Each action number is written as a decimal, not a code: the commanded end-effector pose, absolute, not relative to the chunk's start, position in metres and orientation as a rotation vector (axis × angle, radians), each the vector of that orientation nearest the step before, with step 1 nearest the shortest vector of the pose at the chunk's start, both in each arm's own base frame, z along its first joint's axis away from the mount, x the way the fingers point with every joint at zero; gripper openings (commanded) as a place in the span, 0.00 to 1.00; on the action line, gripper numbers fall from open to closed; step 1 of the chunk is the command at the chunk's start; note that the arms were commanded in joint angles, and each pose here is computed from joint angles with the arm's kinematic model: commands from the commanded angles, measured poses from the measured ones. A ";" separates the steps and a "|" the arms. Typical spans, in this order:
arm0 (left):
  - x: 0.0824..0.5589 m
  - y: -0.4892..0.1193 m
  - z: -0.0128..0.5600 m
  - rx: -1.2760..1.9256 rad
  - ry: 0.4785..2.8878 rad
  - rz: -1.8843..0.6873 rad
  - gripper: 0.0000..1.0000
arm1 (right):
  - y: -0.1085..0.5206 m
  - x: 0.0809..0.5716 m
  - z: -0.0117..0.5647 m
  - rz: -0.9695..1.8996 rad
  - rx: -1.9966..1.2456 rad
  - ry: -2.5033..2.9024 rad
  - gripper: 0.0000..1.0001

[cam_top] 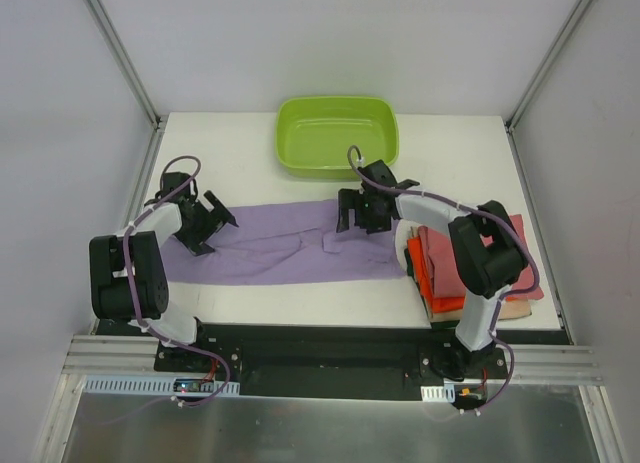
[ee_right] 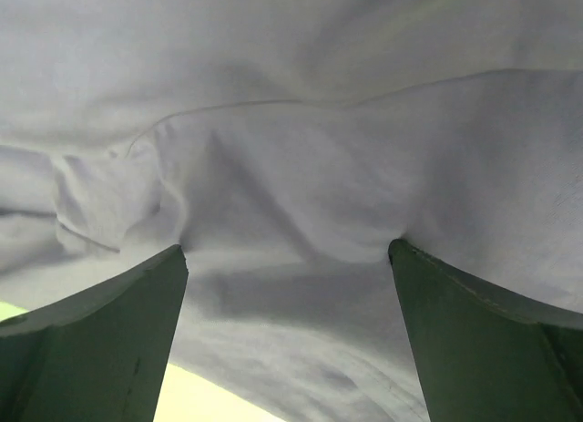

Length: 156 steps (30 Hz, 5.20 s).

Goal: Fold and stack the t-shirts
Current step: Rotate the tshirt 120 degrees

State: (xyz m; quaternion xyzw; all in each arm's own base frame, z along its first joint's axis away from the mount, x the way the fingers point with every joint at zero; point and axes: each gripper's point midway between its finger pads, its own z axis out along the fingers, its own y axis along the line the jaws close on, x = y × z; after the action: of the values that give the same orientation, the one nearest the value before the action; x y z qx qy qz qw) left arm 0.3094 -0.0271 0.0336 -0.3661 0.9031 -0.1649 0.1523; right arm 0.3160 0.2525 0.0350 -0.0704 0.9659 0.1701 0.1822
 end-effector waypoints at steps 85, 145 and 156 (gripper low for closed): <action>0.268 -0.126 0.138 -0.842 2.197 -0.567 0.99 | 0.359 0.179 0.120 0.924 -0.789 2.415 0.96; 0.526 0.045 0.028 -1.140 2.433 -0.197 0.99 | 0.295 0.214 0.067 0.598 -1.056 2.688 0.96; 0.523 0.063 0.024 -1.147 2.432 -0.168 0.99 | 0.349 0.159 0.079 0.555 -1.313 2.435 0.96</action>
State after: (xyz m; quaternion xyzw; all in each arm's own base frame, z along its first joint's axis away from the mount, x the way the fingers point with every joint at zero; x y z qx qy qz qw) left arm 0.5474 0.0431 0.0397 -0.4098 0.8700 -0.0968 0.2565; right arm 0.1778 0.3208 0.0675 -0.4321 0.8779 0.1513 0.1403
